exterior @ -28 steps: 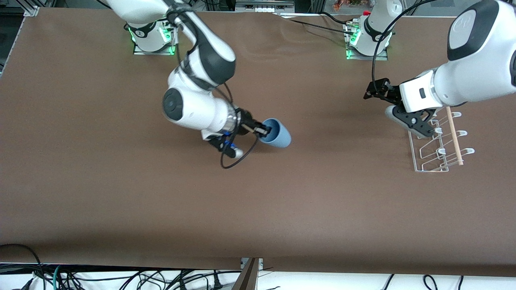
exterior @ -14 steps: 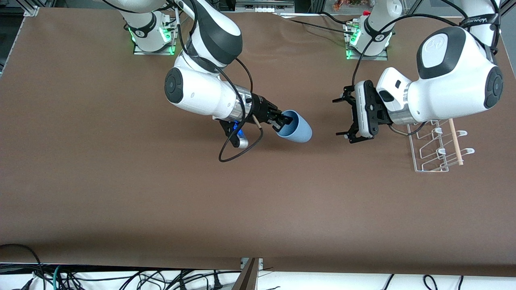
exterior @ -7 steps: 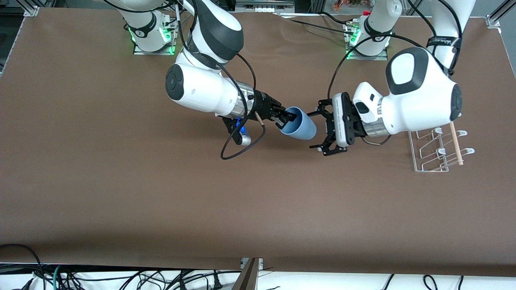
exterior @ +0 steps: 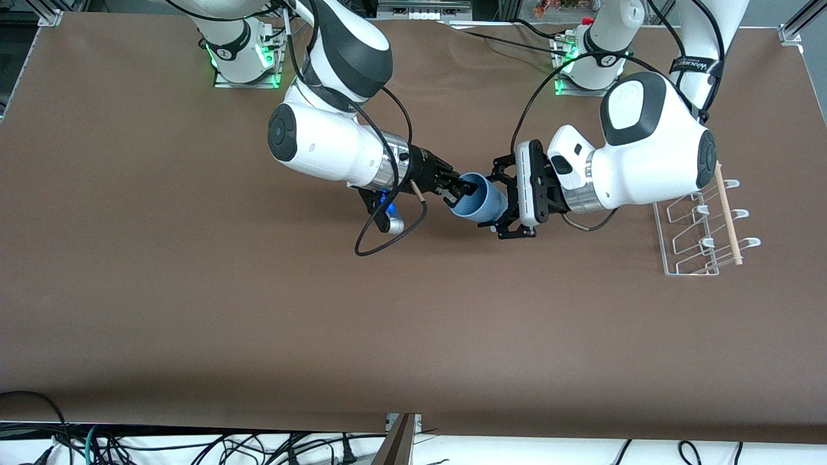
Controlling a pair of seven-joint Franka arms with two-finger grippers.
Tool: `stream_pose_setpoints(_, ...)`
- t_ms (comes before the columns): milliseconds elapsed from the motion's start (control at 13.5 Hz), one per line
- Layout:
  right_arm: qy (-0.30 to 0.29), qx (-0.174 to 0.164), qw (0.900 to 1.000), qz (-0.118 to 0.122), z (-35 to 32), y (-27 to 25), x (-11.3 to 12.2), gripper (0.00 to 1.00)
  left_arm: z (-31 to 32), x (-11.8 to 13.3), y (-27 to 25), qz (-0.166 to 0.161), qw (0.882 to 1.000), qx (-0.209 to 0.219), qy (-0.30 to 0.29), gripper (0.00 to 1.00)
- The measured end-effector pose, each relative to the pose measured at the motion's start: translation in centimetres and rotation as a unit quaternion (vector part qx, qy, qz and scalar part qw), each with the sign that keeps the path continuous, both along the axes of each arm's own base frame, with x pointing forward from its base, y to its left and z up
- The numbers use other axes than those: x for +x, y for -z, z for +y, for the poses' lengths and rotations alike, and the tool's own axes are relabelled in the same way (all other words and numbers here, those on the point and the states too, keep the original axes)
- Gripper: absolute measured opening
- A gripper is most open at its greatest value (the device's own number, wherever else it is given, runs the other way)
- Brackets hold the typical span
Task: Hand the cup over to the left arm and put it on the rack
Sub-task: 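Close the left gripper on the cup's base beside the right gripper, then open the right gripper and draw it back from the cup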
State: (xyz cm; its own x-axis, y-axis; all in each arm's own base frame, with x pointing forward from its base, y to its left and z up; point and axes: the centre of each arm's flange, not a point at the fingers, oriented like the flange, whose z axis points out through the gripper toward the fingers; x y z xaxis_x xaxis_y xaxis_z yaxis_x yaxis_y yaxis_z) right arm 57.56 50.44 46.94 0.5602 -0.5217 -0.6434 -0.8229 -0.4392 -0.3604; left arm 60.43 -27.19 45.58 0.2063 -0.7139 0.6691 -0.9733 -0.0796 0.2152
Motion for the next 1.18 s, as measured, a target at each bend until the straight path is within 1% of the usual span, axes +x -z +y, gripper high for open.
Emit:
stream_pose_setpoints(148, -0.001, 0.000, 1.000, -0.002, -0.1, 0.0, 0.1, 0.06, 0.0, 0.0, 0.0, -0.001, 1.000, 0.000, -0.001, 0.81)
stream_pose_setpoints(222, -0.003, -0.001, 1.000, -0.008, -0.3, -0.1, 0.3, 0.06, -0.1, 0.1, -0.1, -0.005, 1.000, -0.001, -0.003, 0.81)
stream_pose_setpoints(369, 0.000, -0.006, 0.999, -0.032, -1.9, -0.5, 1.8, 0.22, 0.0, 0.1, -0.2, -0.006, 1.000, 0.000, -0.003, 0.81)
stream_pose_setpoints(443, 0.008, -0.008, 0.999, -0.042, -3.4, -0.8, 3.0, 0.33, 0.1, 0.2, -0.2, -0.008, 1.000, 0.004, -0.002, 0.81)
stream_pose_setpoints(517, 0.010, -0.009, 0.999, -0.052, -4.7, -1.5, 4.0, 0.44, 0.2, 0.3, -0.3, -0.012, 1.000, 0.008, -0.002, 0.78)
stream_pose_setpoints(591, 0.021, -0.017, 0.997, -0.070, -6.5, -2.6, 5.1, 0.56, 0.5, 0.1, -0.2, -0.010, 1.000, 0.020, 0.010, 0.78)
stream_pose_setpoints(665, 0.032, -0.023, 0.996, -0.083, -8.5, -3.9, 6.2, 0.64, 0.9, -0.1, -0.2, -0.009, 0.999, 0.038, 0.024, 0.78)
stream_pose_setpoints(739, 0.037, -0.028, 0.995, -0.091, -10.7, -5.4, 7.1, 0.76, 1.5, -0.3, -0.1, -0.007, 0.997, 0.062, 0.035, 0.78)
stream_pose_setpoints(813, 0.036, -0.036, 0.994, -0.096, -13.2, -6.7, 7.7, 0.88, 2.2, -0.4, -0.1, -0.002, 0.996, 0.085, 0.039, 0.78)
stream_pose_setpoints(887, 0.030, -0.047, 0.994, -0.096, -16.0, -7.8, 8.4, 0.97, 2.9, -0.5, 0.0, 0.004, 0.993, 0.109, 0.041, 0.78)
stream_pose_setpoints(961, 0.022, -0.057, 0.994, -0.093, -18.8, -8.4, 8.9, 0.99, 3.7, -0.4, 0.3, 0.007, 0.989, 0.139, 0.043, 0.78)
stream_pose_setpoints(1034, 0.009, -0.066, 0.994, -0.090, -21.5, -8.8, 9.3, 0.99, 4.5, -0.4, 0.5, 0.008, 0.985, 0.166, 0.046, 0.78)
stream_pose_setpoints(1108, -0.009, -0.075, 0.993, -0.091, -23.9, -9.0, 9.5, 0.99, 5.5, -0.2, 0.7, 0.009, 0.980, 0.193, 0.049, 0.78)
stream_pose_setpoints(1182, -0.036, -0.092, 0.991, -0.092, -26.3, -9.0, 9.5, 0.99, 6.8, -0.1, 0.9, 0.011, 0.973, 0.226, 0.053, 0.78)
